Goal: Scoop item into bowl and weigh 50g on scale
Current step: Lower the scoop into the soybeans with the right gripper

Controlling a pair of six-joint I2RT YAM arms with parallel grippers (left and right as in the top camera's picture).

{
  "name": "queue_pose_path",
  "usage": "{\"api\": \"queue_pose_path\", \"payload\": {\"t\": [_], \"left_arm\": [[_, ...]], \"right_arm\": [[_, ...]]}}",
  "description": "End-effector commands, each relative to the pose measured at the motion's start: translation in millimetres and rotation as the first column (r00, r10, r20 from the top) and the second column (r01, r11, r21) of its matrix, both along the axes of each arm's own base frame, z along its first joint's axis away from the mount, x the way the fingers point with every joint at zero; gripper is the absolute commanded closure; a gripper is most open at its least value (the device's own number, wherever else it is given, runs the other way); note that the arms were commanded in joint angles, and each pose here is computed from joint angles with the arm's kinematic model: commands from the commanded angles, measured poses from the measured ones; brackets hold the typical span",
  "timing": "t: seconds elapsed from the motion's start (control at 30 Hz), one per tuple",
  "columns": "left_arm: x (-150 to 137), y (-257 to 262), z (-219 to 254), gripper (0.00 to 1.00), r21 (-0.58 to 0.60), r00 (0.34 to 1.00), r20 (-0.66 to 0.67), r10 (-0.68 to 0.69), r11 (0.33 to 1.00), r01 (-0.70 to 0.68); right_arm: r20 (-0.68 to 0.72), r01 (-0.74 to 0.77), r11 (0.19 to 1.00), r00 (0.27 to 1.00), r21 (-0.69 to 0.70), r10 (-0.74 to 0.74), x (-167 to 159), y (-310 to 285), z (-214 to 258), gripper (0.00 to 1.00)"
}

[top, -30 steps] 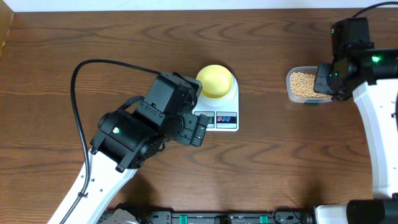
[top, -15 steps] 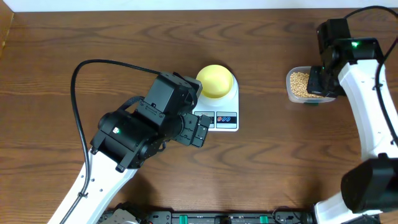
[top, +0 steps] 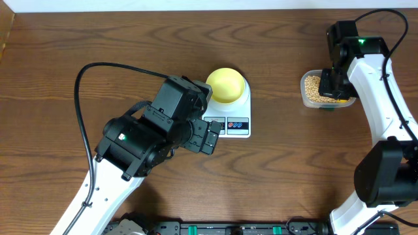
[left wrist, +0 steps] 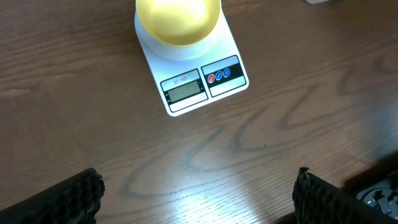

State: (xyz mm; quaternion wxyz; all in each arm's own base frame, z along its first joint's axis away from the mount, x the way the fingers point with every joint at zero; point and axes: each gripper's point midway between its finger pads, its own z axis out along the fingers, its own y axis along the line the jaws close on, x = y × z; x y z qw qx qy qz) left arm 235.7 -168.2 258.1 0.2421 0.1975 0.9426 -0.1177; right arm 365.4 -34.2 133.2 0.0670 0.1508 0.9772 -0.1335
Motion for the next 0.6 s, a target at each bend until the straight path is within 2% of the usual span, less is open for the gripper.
{"api": "queue_pose_path", "payload": {"t": [0.0,0.23,0.57], "left_arm": [[0,-1,7,0.01,-0.014,1.0,0.01,-0.007,1.0,0.007],[0,-1,7,0.01,-0.014,1.0,0.01,-0.006,1.0,0.007],[0,-1,7,0.0,-0.014,1.0,0.01,-0.006,1.0,0.007]], "right_arm": [[-0.035,-0.001,1.0,0.999,-0.018,0.0,-2,-6,-8,0.99],[-0.088,-0.019,0.999,0.996,0.032,0.021,-3,3,-27,0.99],[-0.149,-0.059,0.982,0.985,0.178,0.086,-12,27,-38,0.99]]}}
